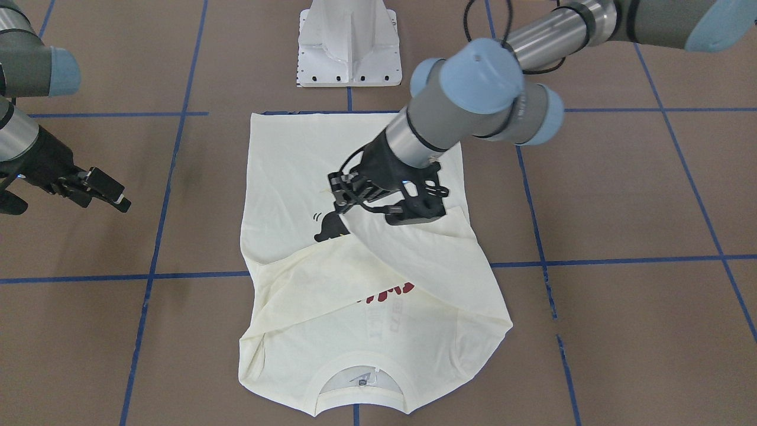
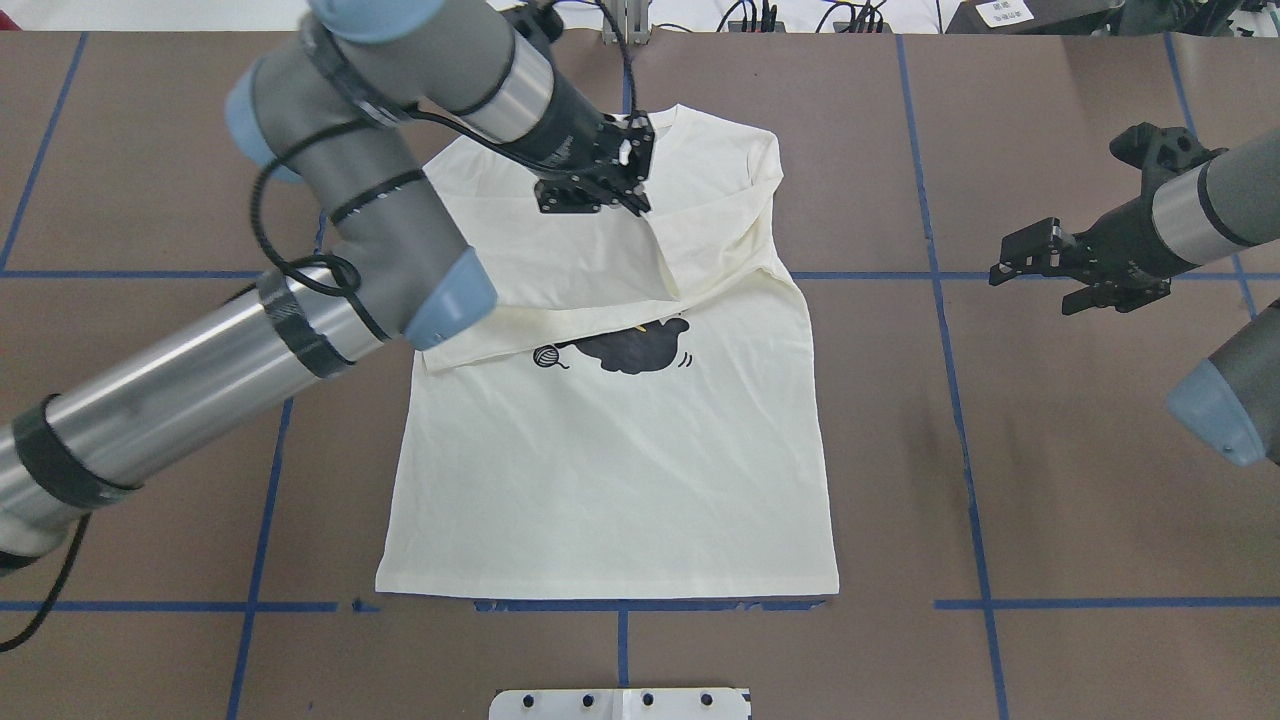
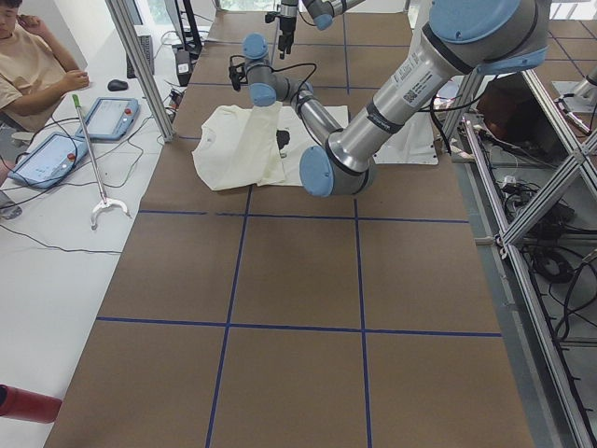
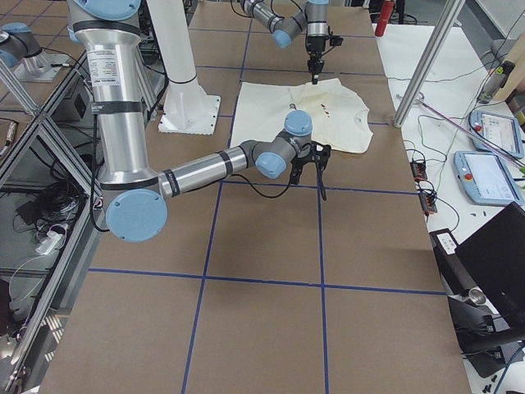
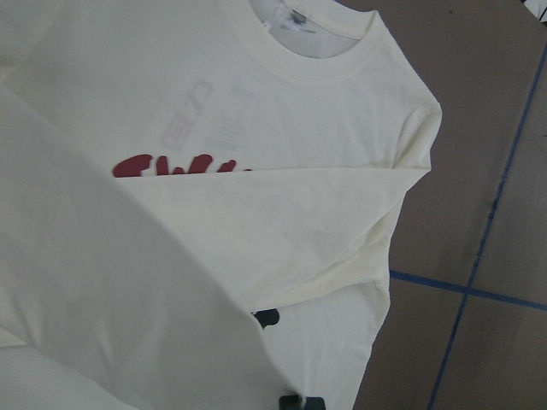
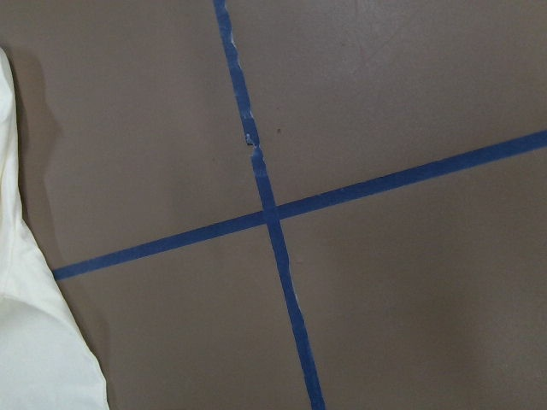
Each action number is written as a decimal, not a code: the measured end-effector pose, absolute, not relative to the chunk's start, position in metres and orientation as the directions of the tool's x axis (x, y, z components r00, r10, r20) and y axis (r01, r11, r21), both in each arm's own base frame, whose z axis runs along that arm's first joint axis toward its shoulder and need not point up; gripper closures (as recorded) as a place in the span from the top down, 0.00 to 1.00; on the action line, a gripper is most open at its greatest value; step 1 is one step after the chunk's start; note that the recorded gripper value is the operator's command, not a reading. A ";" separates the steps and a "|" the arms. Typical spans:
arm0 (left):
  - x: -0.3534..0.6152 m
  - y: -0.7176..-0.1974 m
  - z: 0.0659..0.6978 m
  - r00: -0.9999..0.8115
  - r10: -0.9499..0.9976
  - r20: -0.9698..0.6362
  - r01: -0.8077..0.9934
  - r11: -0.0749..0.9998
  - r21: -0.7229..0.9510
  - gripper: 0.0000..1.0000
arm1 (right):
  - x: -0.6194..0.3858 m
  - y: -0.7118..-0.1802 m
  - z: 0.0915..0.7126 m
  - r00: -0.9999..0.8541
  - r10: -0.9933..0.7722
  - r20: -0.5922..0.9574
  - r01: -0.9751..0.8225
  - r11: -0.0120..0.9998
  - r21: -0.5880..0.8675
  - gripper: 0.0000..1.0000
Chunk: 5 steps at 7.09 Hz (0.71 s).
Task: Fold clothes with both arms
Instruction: 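Lay the sleeve over the chest with the left gripper while right moves to hem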
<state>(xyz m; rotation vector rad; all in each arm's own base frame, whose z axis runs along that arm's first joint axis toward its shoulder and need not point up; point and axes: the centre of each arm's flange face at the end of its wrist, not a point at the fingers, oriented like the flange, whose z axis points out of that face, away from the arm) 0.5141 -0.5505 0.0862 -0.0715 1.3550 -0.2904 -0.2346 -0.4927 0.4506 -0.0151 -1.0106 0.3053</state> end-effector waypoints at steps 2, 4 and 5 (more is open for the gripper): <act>0.589 -0.527 0.067 0.156 -0.215 -0.964 0.209 0.961 -0.180 0.00 | -0.233 -0.493 0.454 0.496 0.263 0.827 -0.251 0.956 -0.153 1.00; 0.631 -0.524 0.061 0.137 -0.200 -0.970 0.233 0.958 -0.164 0.61 | -0.232 -0.493 0.456 0.497 0.265 0.826 -0.254 0.955 -0.154 1.00; 0.643 -0.521 0.063 0.129 -0.193 -0.973 0.249 0.956 -0.156 0.71 | -0.233 -0.494 0.455 0.497 0.267 0.826 -0.254 0.955 -0.155 1.00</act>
